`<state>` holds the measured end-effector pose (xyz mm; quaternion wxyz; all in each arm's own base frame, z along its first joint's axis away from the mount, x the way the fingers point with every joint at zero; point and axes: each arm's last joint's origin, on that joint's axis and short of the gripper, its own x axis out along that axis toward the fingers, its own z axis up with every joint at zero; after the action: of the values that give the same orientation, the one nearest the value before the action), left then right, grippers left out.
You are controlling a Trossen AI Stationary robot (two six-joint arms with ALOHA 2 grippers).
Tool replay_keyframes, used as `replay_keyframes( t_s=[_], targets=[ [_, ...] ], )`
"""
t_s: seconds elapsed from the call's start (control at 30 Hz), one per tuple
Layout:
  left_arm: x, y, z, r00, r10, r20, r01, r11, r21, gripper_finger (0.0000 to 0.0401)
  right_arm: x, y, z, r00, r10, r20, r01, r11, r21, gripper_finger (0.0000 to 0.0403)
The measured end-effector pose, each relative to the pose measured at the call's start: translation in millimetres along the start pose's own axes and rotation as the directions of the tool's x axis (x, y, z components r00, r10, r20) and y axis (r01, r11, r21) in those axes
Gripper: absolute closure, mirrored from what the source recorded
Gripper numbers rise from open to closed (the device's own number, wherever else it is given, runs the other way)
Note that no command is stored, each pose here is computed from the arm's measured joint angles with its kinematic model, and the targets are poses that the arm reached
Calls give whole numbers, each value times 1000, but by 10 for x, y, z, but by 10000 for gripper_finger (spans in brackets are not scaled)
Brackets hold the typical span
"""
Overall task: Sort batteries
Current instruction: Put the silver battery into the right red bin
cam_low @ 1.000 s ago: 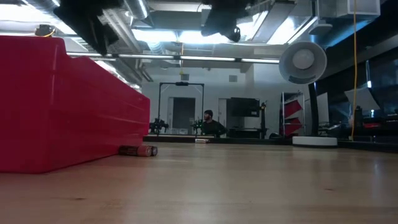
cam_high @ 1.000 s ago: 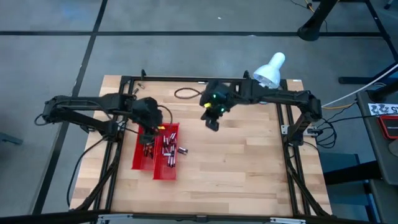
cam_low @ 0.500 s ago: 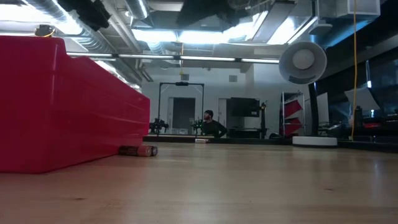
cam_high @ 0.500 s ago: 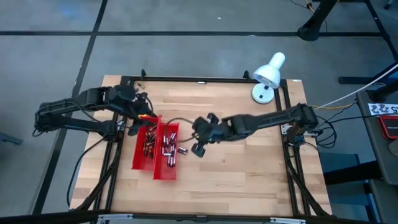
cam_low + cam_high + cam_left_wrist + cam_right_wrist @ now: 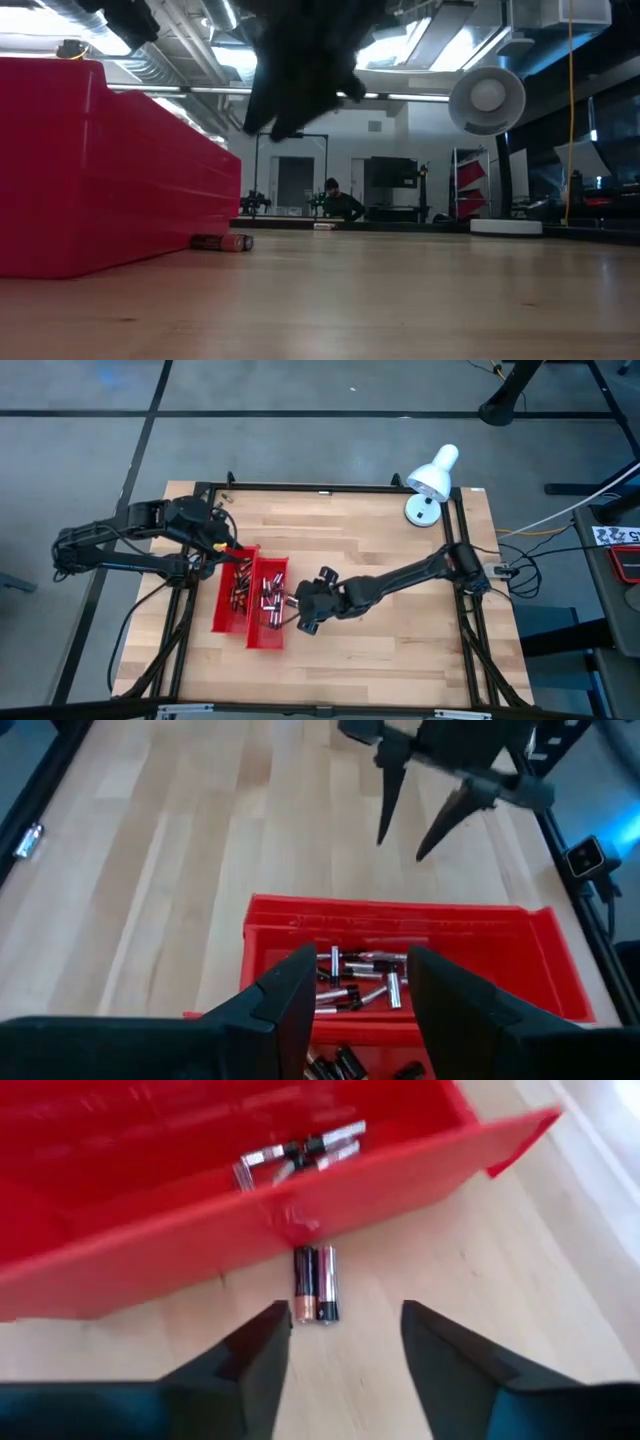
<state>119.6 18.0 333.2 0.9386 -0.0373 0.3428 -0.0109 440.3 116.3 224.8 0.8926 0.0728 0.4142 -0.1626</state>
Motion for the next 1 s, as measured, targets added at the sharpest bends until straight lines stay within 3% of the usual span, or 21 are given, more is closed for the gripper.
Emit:
replay_keyframes(
  t_s=[0.13,0.3,0.47,0.67,1.0],
  targets=[
    [-7,-2,-8,1000,0,-3,0,1000,-7,254,279,45,-147,1000,-19,-19,19,1000,-10,182],
    [0,0,-4,1000,0,-4,0,1000,-12,254,537,74,-317,998,22,52,-25,998,54,174],
    [-3,-1,-7,1000,1,-4,-1,999,-35,254,582,20,-398,995,-67,78,61,995,81,189],
    [-3,3,-7,1000,15,-6,-15,998,-55,254,737,-33,-553,995,-8,100,-3,995,103,212],
    [-3,15,-5,998,55,-6,-55,991,-121,254,973,-139,-794,996,-21,85,11,994,112,221]
  ],
)
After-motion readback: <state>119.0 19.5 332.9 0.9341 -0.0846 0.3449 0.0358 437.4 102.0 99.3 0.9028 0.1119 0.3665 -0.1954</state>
